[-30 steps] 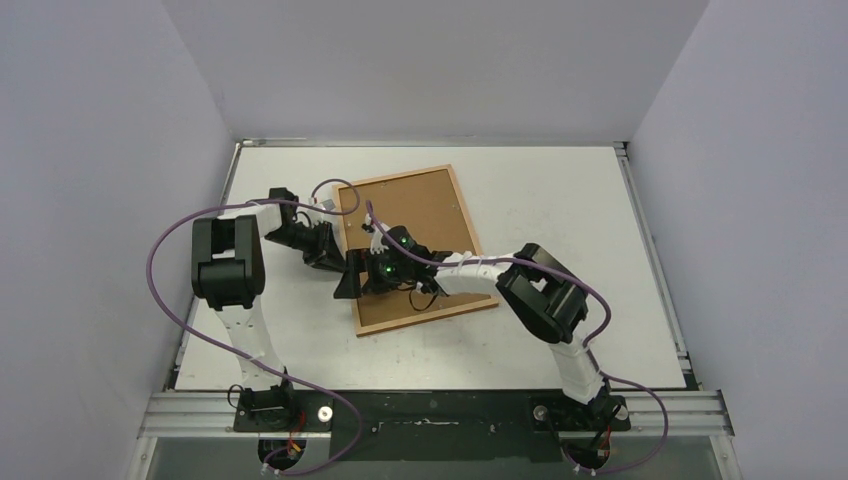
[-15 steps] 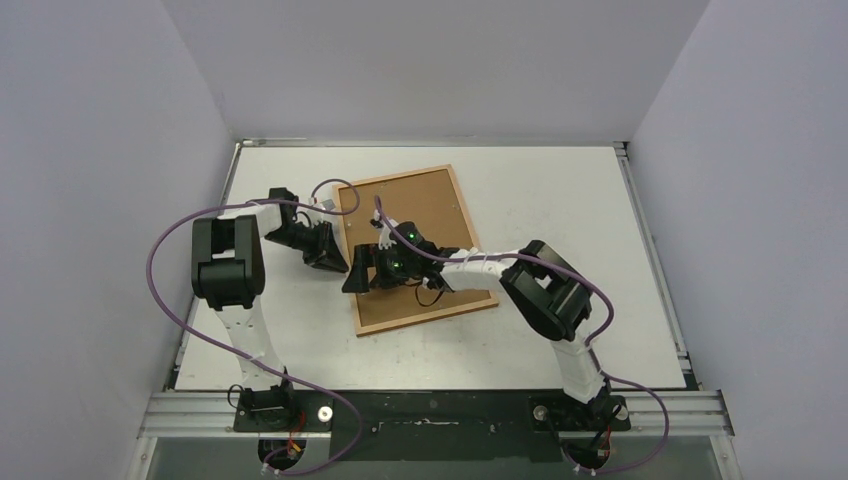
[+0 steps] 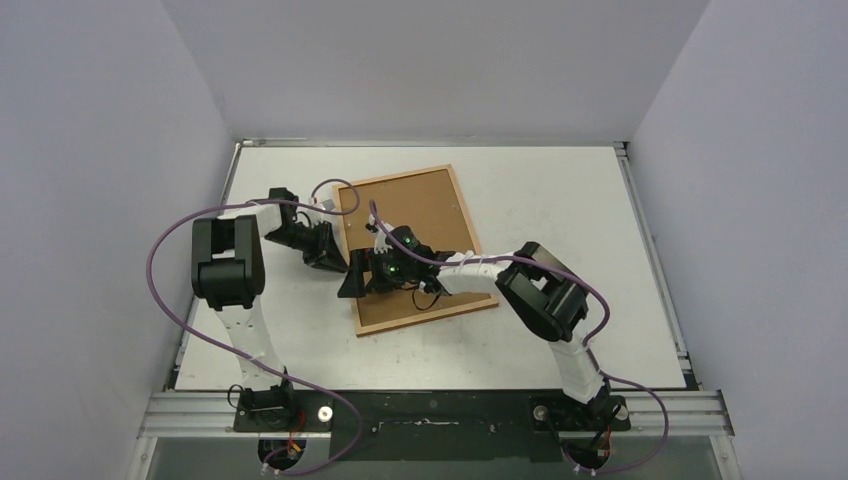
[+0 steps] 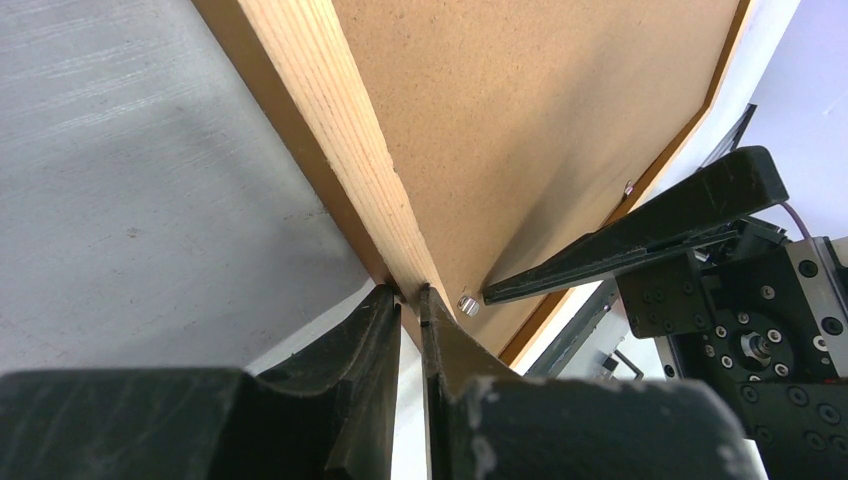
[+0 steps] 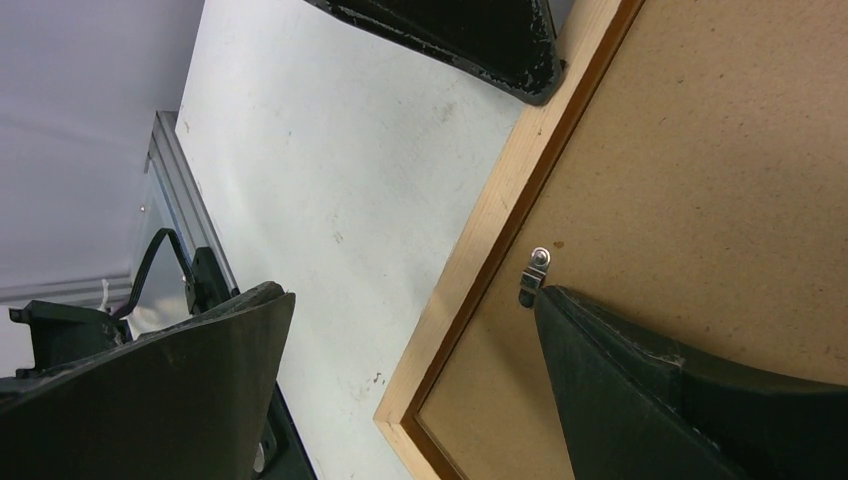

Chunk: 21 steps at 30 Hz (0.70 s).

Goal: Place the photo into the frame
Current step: Install the photo frame at the center of the board.

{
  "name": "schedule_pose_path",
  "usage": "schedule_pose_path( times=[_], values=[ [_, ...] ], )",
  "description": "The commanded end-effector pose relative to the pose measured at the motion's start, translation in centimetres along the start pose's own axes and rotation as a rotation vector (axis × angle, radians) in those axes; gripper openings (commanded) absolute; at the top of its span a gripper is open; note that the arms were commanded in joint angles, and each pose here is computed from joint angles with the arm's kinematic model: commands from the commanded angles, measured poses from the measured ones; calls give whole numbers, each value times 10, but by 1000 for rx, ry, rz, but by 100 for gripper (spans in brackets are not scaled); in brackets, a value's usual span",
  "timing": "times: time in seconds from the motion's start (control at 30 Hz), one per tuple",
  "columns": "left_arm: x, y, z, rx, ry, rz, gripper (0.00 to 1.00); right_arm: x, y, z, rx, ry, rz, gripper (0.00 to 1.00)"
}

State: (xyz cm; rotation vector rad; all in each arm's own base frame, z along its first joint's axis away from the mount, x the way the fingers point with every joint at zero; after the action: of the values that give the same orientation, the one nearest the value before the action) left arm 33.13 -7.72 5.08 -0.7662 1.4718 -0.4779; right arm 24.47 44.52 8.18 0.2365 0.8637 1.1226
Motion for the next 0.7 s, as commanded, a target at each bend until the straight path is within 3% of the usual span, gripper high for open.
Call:
schedule_pose_path(
  times=[0.0,0.67],
  values=[
    [7,11,3,68,-22,65,10,11,6,-9,-8,12,32,97],
    [6,10,1,67,-16,63,9,19,6,-6,8,-6,31,98]
  ],
)
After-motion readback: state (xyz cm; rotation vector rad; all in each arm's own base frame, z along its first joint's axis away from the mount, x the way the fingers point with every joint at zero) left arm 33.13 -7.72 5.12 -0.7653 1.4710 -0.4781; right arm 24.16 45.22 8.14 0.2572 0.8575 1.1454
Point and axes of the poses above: each gripper's point midway between its finger pads, its own x axis out along the fingers, its own y axis along the line the jaws close on, z = x × y, the point moved 4 cm from there along -x, back along the fingers, and after that the axes turned 13 degrees about -x, right-handed, at the moved point
